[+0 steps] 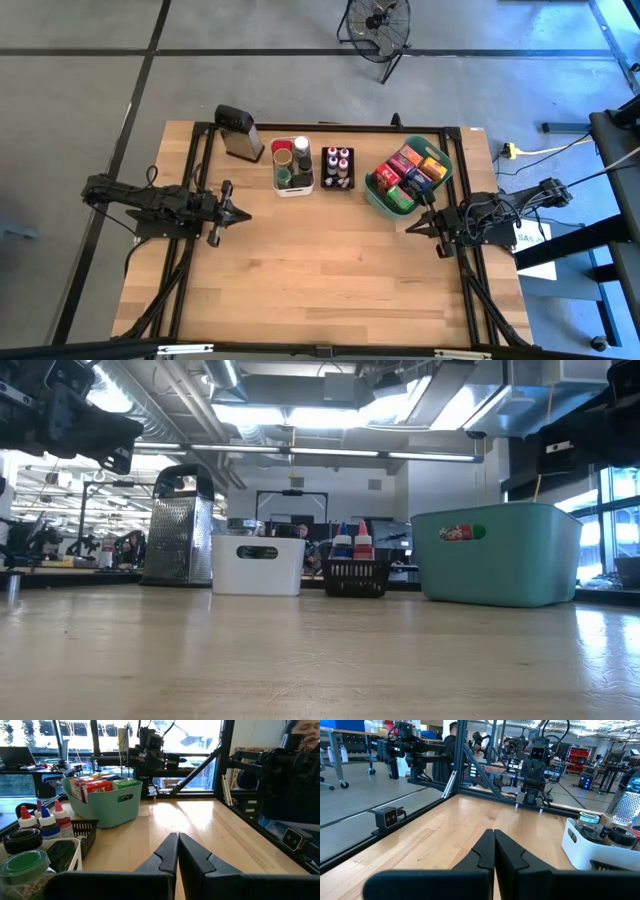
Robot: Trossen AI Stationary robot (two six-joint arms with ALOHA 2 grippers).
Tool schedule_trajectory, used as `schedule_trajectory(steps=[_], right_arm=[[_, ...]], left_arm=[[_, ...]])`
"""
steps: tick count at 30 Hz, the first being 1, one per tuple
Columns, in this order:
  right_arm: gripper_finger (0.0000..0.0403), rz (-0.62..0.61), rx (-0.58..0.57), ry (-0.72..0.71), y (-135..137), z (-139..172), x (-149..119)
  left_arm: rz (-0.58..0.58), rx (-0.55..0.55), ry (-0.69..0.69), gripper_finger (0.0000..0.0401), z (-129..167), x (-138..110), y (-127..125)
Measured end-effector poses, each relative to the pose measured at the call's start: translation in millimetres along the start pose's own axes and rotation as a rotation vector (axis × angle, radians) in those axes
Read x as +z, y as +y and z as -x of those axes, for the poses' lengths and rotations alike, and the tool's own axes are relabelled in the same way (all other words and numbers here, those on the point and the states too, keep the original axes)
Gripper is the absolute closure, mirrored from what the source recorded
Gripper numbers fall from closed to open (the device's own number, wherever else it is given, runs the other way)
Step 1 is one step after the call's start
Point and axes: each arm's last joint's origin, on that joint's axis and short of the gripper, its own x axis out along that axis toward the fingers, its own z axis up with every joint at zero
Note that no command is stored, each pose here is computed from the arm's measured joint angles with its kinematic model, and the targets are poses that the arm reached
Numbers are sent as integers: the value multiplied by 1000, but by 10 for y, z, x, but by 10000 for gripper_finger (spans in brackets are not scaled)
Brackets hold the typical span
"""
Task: Pick & Place Kitchen Items
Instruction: Return to Home Position
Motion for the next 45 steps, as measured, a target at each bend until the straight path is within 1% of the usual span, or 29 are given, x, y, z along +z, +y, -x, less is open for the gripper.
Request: schedule_trajectory(steps=[17, 45], right_arm=[[400, 0, 0, 0, 0, 0, 0], [400, 0, 0, 0, 0, 0, 0]], left_arm=[[0, 0, 0, 388, 0, 0, 0], [0, 0, 1, 394, 0, -1, 0]])
